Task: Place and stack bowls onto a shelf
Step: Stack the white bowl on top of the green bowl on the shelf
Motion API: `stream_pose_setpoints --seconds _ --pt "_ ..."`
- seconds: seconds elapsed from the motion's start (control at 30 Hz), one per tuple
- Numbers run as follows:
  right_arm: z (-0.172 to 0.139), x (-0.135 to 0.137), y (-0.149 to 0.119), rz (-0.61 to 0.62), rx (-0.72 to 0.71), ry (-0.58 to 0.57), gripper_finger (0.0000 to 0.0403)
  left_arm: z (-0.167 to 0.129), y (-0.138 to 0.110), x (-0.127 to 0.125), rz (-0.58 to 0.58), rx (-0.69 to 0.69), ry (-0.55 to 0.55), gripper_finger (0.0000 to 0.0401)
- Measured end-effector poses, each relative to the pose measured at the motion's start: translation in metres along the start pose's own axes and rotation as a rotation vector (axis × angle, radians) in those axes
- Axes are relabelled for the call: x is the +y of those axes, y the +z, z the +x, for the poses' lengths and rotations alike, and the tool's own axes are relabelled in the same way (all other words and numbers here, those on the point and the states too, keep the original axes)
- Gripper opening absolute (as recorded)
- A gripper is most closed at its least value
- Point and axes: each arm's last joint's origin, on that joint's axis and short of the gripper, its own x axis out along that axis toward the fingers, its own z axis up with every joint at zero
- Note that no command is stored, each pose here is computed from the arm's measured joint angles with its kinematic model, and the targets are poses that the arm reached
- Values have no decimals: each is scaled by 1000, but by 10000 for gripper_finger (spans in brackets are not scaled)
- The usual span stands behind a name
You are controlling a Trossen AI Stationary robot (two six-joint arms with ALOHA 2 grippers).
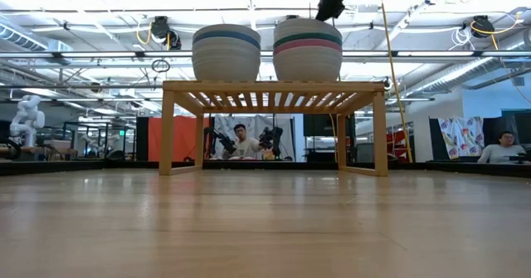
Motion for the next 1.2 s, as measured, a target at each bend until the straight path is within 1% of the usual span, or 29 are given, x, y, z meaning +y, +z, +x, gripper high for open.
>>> stream_pose_setpoints --seconds 0.1,0.17,0.37,0.47,0.53,0.6,0.67,0.77,0.9,1.0,1.1,1.2 --pt "-15 4 0 -23 -51 -65 136 0 -2 0 3 16 0 83" --pt "-26 7 1 -40 -98 -86 138 0 -2 0 3 18 0 83" --pt "-58 16 7 -125 -290 -169 129 0 -2 0 4 17 1 83" --pt "-66 18 9 -154 -347 -197 103 2 -1 0 5 21 14 83" --pt "-66 17 11 -180 -357 -206 70 5 0 0 9 26 36 83" --pt "-66 16 13 -186 -371 -213 27 9 1 0 16 32 57 83" --pt "-63 15 16 -191 -386 -210 9 10 2 0 19 28 66 82" --pt "-53 12 20 -238 -416 -180 5 10 2 0 43 28 68 81" --pt "-33 4 22 -280 -460 -206 1 10 2 0 38 28 68 81" --pt "-17 -1 18 -275 -457 -209 1 10 2 0 39 29 68 81" --pt "1 -5 12 -296 -448 -208 0 10 2 0 40 32 68 81" --pt "15 -8 9 -329 -490 -174 0 10 2 0 56 32 68 81"
